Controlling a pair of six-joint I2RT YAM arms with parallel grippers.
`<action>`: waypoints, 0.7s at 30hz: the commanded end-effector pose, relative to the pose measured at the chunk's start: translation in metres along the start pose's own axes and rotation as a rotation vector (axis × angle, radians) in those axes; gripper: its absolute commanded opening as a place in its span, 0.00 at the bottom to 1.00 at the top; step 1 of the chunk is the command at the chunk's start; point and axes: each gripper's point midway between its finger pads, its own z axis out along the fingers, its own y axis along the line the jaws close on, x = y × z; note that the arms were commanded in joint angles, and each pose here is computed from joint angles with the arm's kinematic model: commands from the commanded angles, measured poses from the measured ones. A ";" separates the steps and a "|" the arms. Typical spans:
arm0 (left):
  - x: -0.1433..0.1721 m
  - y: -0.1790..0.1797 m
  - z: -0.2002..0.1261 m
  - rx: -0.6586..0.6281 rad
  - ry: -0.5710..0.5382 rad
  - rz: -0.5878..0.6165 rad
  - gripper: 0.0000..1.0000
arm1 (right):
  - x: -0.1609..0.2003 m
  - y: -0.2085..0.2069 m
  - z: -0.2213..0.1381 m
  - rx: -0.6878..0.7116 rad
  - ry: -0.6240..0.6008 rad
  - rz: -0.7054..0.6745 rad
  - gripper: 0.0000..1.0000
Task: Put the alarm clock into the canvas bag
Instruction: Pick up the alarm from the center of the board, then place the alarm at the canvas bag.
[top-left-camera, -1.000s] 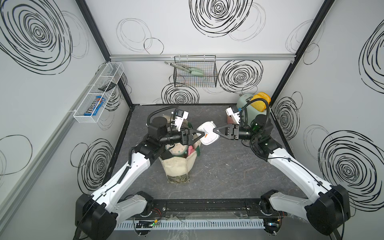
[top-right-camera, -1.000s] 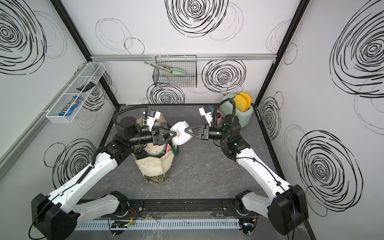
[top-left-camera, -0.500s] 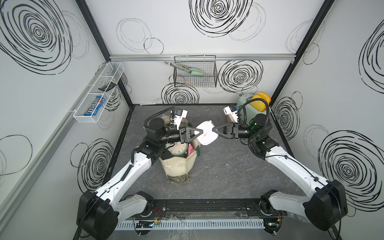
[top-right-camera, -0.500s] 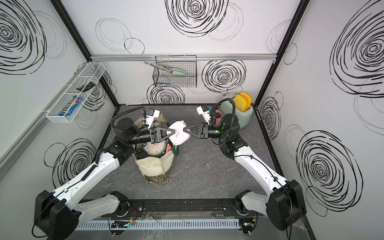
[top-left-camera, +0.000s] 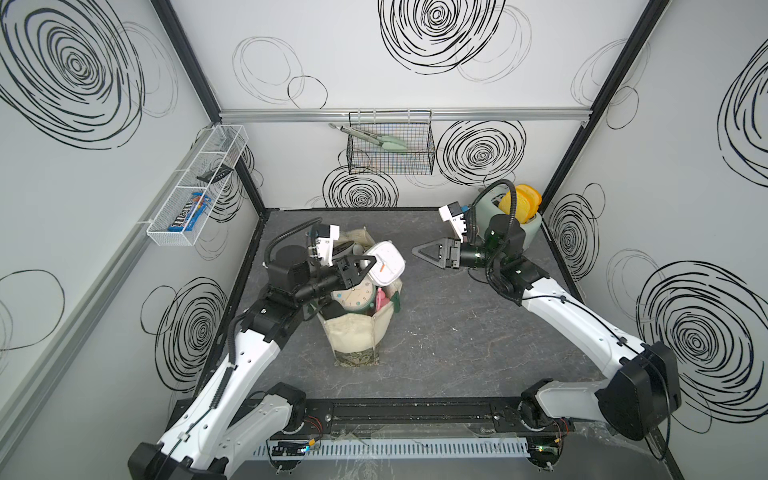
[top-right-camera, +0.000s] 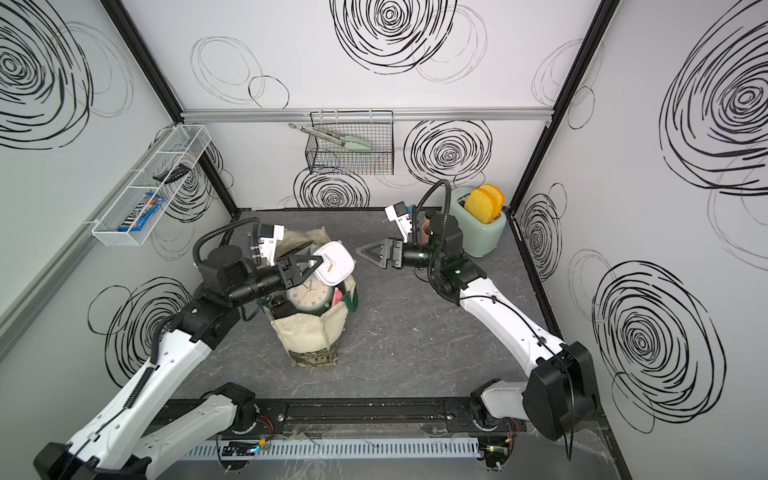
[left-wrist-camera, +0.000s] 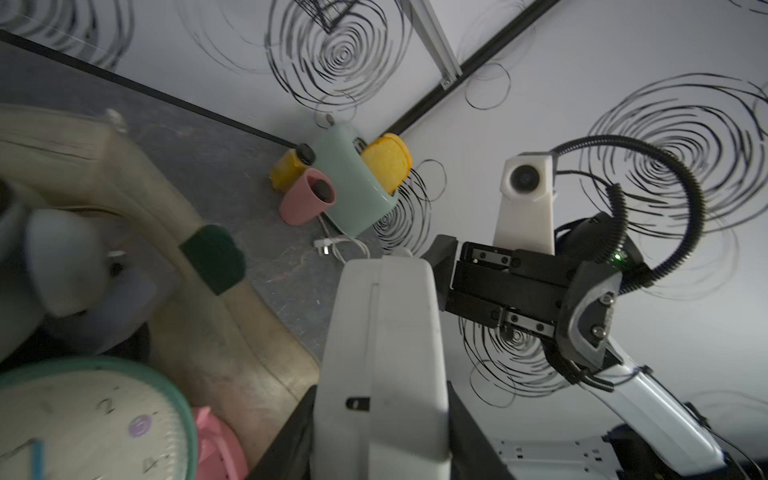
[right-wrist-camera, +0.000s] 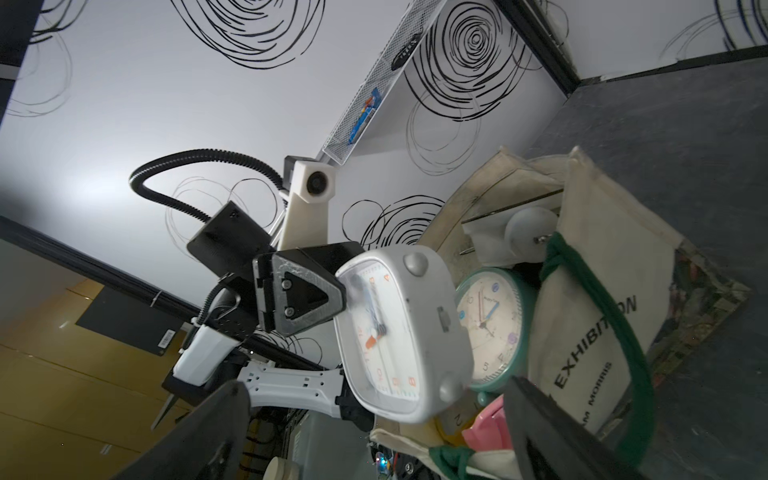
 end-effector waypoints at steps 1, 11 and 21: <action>-0.003 0.042 -0.021 -0.273 -0.031 0.051 0.17 | 0.012 -0.042 0.018 0.169 0.052 -0.052 0.98; 0.022 0.082 -0.012 -0.325 0.049 0.005 0.36 | 0.047 -0.094 0.074 0.409 0.220 -0.176 0.93; -0.038 0.122 -0.092 -0.844 -0.190 0.175 0.96 | 0.058 -0.106 0.083 0.441 0.274 -0.179 0.36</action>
